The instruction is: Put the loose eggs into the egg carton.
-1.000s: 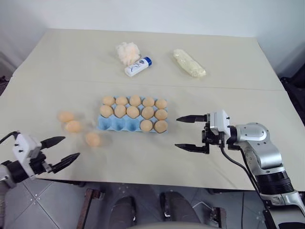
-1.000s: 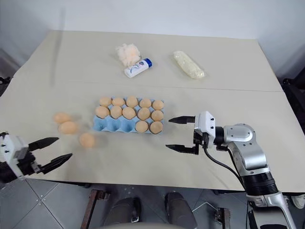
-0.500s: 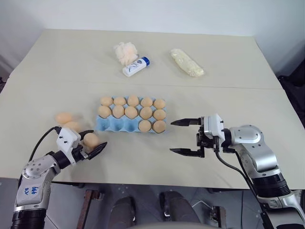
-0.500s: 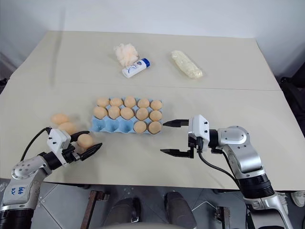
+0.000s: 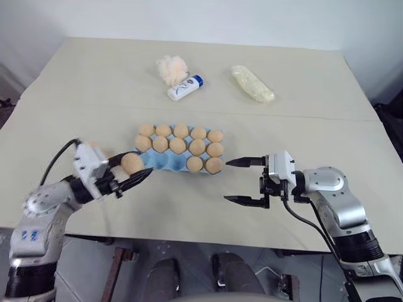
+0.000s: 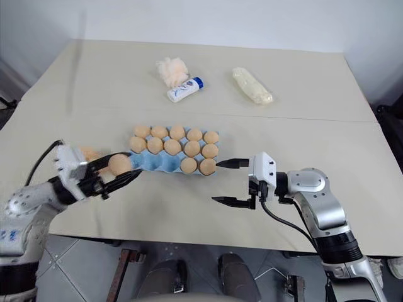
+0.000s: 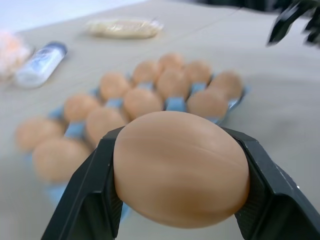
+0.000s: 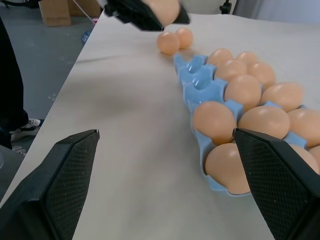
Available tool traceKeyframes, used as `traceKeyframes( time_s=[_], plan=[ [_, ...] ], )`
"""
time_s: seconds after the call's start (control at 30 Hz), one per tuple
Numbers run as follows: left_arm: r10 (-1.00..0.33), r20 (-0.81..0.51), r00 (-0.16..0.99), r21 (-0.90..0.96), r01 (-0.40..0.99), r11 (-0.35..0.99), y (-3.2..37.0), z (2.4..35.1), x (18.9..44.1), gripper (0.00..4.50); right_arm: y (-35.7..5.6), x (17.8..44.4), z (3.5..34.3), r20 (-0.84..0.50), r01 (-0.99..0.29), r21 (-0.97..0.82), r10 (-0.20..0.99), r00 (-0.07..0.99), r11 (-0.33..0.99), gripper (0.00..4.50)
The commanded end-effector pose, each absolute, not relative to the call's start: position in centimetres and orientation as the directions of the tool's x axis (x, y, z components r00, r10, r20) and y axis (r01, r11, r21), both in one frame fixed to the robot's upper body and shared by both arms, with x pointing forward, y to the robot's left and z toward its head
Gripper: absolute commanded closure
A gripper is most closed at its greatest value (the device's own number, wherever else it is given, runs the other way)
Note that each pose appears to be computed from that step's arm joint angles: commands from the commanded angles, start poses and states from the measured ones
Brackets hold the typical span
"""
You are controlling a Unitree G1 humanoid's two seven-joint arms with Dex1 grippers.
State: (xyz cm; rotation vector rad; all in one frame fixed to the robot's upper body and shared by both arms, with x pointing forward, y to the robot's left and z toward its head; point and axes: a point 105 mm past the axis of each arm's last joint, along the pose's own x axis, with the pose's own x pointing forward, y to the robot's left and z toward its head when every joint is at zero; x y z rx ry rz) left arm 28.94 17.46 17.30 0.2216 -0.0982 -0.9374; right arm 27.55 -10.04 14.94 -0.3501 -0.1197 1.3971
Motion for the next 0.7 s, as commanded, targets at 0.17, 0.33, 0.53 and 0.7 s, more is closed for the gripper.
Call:
traceKeyframes(
  time_s=[0.17,0.33,0.53,0.7],
  plan=[
    [-0.837,-0.034,0.546,0.225,0.82,0.526,14.3,16.6,32.3,2.09,-9.7,27.2,15.9,-0.079,-0.919,-0.354,0.974,0.214,0.174,0.0],
    [-0.857,-0.046,0.513,0.232,0.84,0.49,13.0,15.8,33.1,2.09,-9.2,27.1,16.1,-0.064,-0.916,-0.358,0.974,0.216,0.18,0.0],
    [-0.87,-0.064,0.49,0.251,0.851,0.461,13.0,15.6,33.1,1.14,-9.1,27.1,16.3,-0.056,-0.913,-0.362,0.973,0.224,0.189,0.0],
    [-0.825,-0.027,0.564,0.319,0.787,0.528,14.0,16.5,33.8,0.03,-8.8,27.0,16.3,-0.049,-0.914,-0.36,0.975,0.216,0.184,0.0]
  ],
)
